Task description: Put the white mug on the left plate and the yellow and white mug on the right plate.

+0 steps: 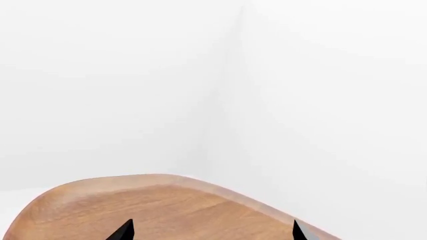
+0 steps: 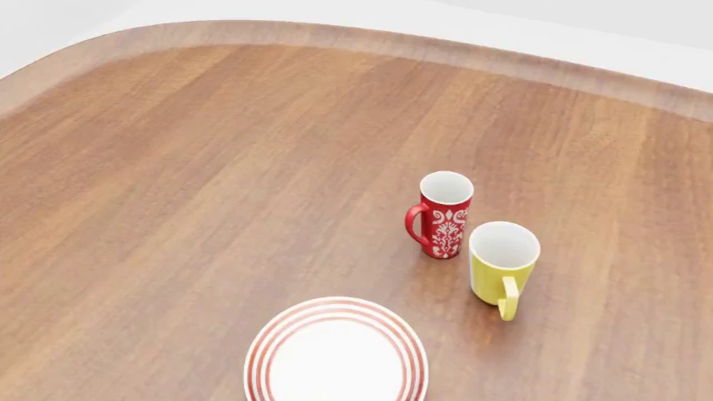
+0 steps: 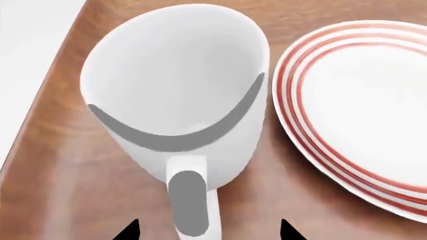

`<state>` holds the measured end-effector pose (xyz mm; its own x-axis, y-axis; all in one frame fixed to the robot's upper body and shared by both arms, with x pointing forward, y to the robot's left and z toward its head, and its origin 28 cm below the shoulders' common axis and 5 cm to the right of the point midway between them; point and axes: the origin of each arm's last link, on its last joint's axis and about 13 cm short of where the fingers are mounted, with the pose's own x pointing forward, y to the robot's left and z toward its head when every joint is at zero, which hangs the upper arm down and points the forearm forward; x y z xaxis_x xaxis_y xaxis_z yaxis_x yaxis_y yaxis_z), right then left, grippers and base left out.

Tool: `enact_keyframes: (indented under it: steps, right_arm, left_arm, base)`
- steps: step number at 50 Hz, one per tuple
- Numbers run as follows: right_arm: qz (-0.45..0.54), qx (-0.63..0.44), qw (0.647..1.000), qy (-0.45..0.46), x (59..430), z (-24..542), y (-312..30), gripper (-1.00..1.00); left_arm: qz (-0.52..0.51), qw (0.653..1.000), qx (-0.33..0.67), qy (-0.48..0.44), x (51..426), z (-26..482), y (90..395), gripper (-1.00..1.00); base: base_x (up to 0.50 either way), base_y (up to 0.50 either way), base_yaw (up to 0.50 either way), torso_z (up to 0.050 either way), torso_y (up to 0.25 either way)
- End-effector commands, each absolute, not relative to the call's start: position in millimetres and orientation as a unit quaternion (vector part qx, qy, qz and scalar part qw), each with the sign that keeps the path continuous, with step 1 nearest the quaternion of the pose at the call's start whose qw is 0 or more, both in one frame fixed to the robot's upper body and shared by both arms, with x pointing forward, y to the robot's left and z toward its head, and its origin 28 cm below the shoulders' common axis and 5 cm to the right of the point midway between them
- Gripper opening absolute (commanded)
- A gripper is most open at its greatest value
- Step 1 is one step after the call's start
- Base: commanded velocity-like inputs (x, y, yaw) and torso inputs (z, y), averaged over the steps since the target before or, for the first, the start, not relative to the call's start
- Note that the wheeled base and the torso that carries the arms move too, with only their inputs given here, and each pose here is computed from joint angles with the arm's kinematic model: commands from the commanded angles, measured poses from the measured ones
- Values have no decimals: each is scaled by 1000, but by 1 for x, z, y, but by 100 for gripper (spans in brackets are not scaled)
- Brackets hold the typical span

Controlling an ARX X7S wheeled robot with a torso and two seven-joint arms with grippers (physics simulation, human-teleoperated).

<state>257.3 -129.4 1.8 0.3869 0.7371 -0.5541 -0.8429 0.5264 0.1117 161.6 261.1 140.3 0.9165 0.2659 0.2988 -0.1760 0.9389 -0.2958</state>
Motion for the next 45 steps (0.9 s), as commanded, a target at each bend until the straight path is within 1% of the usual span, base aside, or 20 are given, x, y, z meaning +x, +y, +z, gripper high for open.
enact_keyframes:
  steps: [1,3,4,13,17,18,23,26,34,39,45]
  right_arm:
    - [481,-94,823,287,260,-1,-128,100]
    - [485,-93,821,287,259,-2,-128,100]
    - [486,-94,820,288,258,-2,-128,-100]
    - [487,-94,822,280,257,1,-129,-100]
    - [479,-90,832,263,257,4,-131,-100]
    - [473,-84,842,248,258,7,-131,-100]
    - [475,-91,845,229,257,13,-132,-100]
    - [472,-98,855,191,258,21,-133,-100]
    - [482,-123,855,147,254,39,-128,-100]
    - [468,-118,868,117,257,50,-131,-100]
    - [418,-103,897,99,263,63,-140,-100]
  left_arm:
    - [116,969,-134,-170,161,141,261,100]
    - [116,969,-134,-170,161,141,261,100]
    - [116,969,-134,-170,161,141,261,100]
    - [117,969,-134,-170,161,141,261,100]
    - [117,969,-133,-170,161,141,261,100]
    - [117,969,-133,-170,161,141,261,100]
    - [116,970,-132,-170,162,141,261,100]
    - [116,970,-132,-169,162,140,260,100]
    - [116,970,-131,-169,162,140,261,100]
    - [117,970,-132,-170,163,140,262,100]
    - [116,970,-131,-169,164,139,261,100]
  base:
    - [0,0,0,0,0]
    - [0,0,0,0,0]
    - [0,0,0,0,0]
    - [0,0,0,0,0]
    - [0,0,0,0,0]
    - [0,0,0,0,0]
    - [0,0,0,0,0]
    - [0,0,0,0,0]
    - [0,0,0,0,0]
    - [0,0,0,0,3]
    - [0,0,0,0,0]
